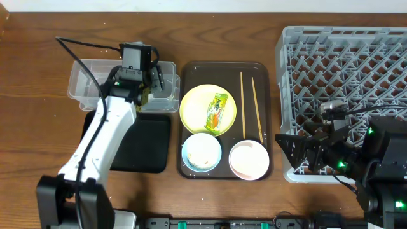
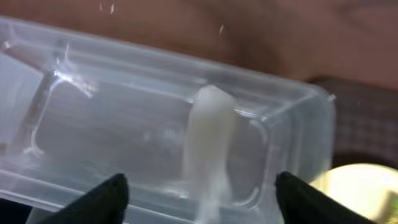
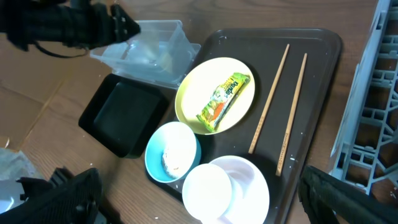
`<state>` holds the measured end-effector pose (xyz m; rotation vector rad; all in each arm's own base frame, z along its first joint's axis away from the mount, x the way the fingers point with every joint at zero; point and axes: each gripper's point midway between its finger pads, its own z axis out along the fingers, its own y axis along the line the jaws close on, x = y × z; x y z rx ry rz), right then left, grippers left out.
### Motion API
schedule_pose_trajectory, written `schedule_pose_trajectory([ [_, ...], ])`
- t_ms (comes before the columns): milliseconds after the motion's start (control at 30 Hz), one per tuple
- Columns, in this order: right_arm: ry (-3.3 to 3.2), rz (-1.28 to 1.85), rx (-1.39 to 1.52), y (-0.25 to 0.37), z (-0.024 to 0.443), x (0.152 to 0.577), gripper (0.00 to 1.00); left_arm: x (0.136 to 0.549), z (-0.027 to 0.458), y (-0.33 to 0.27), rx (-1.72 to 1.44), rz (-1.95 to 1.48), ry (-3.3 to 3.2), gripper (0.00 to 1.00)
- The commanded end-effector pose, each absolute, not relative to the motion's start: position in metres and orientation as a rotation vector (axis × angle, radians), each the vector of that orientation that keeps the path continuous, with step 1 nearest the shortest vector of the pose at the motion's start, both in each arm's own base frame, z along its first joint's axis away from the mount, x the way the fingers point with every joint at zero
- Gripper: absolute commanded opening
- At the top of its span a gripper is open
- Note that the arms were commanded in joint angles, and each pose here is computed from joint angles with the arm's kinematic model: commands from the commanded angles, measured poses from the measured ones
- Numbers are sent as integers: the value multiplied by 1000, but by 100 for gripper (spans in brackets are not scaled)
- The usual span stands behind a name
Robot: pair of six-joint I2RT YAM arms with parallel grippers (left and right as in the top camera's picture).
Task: Sort waste into correct bins and load items into the dishwasher rack
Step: 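Move the tissue over the clear bin and release it, then reach the left gripper to the green snack wrapper on the plate, then carry the green wrapper into the clear bin and release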
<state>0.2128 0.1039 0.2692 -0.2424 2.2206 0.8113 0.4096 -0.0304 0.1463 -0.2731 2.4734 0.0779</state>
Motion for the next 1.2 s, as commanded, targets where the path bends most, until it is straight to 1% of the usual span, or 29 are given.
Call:
schedule_pose_trajectory([
  [0,2205,828,-237,105,277,211,99,405,154,-47,-197,9,2481,80],
  [67,2205,828,-237,105,277,211,99,397,158,-66,-143,-86,2501,80],
  [200,2203,826,-238,104,277,212,99,368,156,-140,79,-377,2570,80],
  [333,2201,825,-239,104,278,212,99,347,133,-189,383,-349,2601,80],
  [467,2203,827,-238,104,277,212,99,344,96,-200,473,-140,2646,80],
  [633,2206,828,-237,105,277,211,99,338,44,-217,567,-102,2729,79],
  [800,2209,829,-236,105,276,211,99,337,7,-218,551,-87,2799,77],
  [867,2212,830,-234,105,276,210,100,330,0,-225,571,-149,2829,67],
  [933,2215,831,-233,105,275,210,99,327,0,-231,580,-198,2839,49],
  [967,2217,832,-232,105,275,210,99,327,4,-232,579,-206,2833,37],
  [1033,2221,833,-231,105,274,209,99,331,17,-234,574,-220,2804,23],
  [1133,2227,835,-228,105,273,208,99,341,60,-237,551,-251,2728,10],
  [1167,2231,836,-227,105,273,208,99,345,76,-236,537,-251,2699,9],
])
